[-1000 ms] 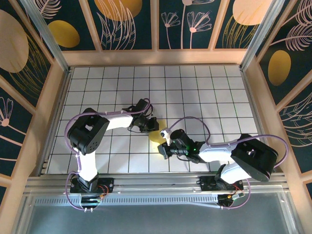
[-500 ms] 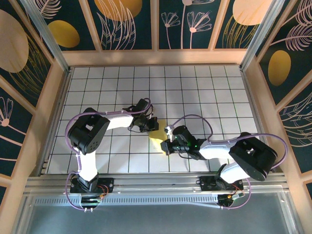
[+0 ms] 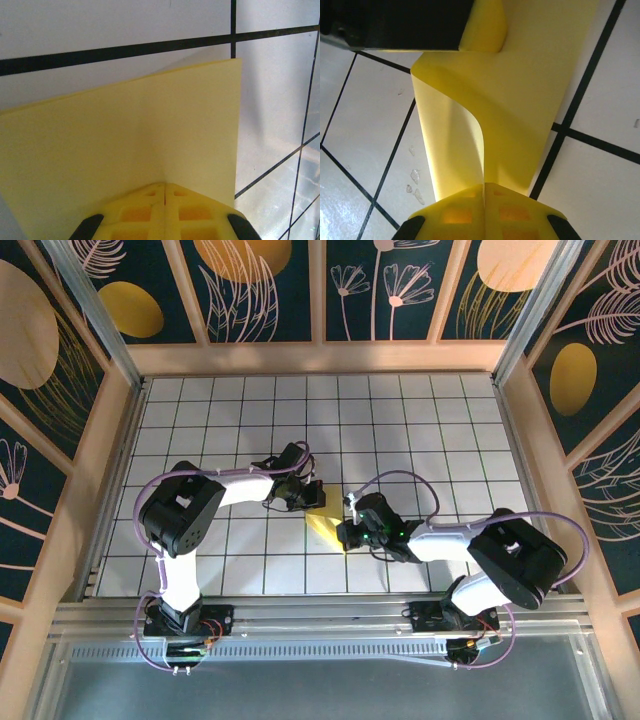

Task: Fold a paper plane with a square sheet of paper (fold left side to right side)
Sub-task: Third fold the triangle at the center of the table.

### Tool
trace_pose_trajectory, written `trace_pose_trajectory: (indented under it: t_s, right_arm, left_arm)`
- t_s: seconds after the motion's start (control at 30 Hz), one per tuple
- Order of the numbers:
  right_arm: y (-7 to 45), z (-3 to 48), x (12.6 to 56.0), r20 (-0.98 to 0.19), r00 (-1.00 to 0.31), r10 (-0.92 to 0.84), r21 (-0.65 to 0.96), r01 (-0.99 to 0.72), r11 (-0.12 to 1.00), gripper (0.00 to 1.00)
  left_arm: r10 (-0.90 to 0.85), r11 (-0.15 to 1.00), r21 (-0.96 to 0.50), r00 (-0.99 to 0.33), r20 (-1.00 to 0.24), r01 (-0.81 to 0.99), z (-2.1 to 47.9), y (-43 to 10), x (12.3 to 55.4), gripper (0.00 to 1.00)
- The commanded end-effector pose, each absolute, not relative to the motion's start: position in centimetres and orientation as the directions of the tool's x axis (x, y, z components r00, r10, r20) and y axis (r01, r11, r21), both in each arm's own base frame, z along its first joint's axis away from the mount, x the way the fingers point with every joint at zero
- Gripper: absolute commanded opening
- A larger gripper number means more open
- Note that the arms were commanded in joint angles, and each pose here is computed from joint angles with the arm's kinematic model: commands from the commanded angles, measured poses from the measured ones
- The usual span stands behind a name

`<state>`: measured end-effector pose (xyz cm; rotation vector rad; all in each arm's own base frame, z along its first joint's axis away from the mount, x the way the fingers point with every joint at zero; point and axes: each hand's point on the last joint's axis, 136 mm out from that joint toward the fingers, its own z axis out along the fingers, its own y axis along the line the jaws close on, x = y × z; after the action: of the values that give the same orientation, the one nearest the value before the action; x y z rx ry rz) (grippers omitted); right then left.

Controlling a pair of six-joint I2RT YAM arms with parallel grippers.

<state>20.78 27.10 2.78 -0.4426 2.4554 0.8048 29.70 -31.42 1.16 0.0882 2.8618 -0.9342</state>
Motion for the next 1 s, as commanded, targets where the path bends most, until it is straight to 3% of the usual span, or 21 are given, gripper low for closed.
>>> trace_pose_trajectory:
  t_s: [0.0, 0.97]
  right_arm:
    - [27.0, 3.2, 21.7, -0.571, -0.811, -0.131, 0.435, -0.433, 0.789, 0.0]
    - [27.1, 1.8, 21.6, -0.531, -0.833, -0.156, 0.428, -0.422, 0.799, 0.0]
  left_arm:
    - [0.023, 0.867, -0.494, -0.995, -0.094, 0.067, -1.8, -29.8, 28.5, 0.03]
    - [0.018, 0.872, -0.485, -0.995, -0.095, 0.062, -1.8, -29.5, 28.3, 0.04]
